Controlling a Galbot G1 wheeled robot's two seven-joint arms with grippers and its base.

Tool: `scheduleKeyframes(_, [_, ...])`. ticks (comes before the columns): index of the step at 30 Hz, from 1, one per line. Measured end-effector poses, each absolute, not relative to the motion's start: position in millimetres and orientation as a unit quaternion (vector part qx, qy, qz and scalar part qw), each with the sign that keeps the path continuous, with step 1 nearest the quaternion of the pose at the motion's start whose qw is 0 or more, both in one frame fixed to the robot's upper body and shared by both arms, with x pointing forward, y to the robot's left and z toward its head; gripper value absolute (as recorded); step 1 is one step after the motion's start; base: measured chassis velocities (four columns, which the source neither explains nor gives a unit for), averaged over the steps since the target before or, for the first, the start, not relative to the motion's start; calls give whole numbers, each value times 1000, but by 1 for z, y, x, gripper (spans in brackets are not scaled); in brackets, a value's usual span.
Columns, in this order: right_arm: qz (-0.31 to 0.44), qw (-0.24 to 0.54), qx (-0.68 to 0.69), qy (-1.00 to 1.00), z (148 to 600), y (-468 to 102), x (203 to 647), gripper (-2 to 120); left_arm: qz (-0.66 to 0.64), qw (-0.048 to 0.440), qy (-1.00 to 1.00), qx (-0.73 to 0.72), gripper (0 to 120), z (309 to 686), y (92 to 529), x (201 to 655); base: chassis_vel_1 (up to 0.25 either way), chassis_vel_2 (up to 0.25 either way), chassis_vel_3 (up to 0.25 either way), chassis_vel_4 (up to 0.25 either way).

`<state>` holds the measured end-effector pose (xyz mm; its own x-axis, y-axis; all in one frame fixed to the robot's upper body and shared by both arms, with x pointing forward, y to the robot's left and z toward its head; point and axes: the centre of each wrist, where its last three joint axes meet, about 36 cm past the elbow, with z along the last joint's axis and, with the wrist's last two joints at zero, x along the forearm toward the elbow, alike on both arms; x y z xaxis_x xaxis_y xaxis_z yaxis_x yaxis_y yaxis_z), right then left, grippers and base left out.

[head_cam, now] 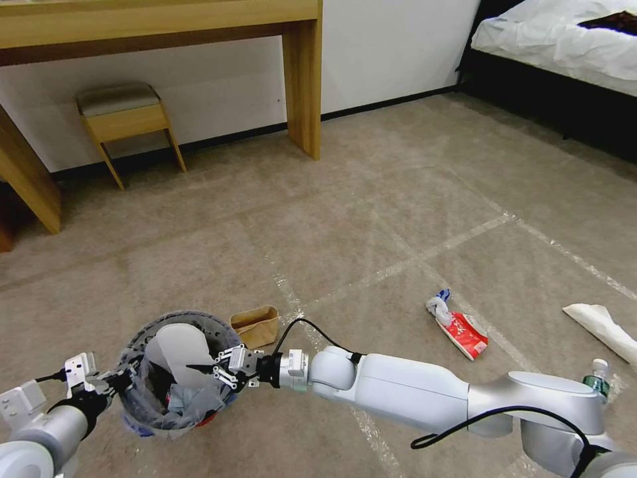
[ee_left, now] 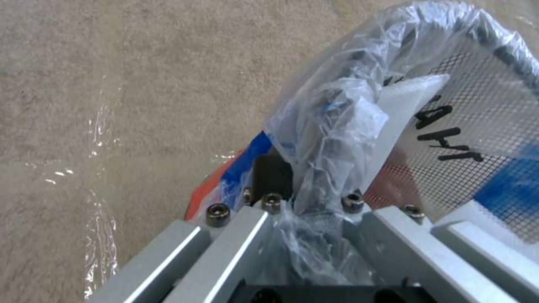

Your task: Pick up the trash bin and place the garbage on the floor into it.

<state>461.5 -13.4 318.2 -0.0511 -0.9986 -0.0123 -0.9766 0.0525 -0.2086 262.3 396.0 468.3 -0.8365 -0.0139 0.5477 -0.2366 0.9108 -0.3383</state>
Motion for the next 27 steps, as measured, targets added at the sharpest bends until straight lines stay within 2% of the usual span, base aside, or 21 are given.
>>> scheduleKeyframes(27, [-83,92,-682,721,343,-19,475,0,202,279,-936,65,1,465,394,265,0,0,0,0])
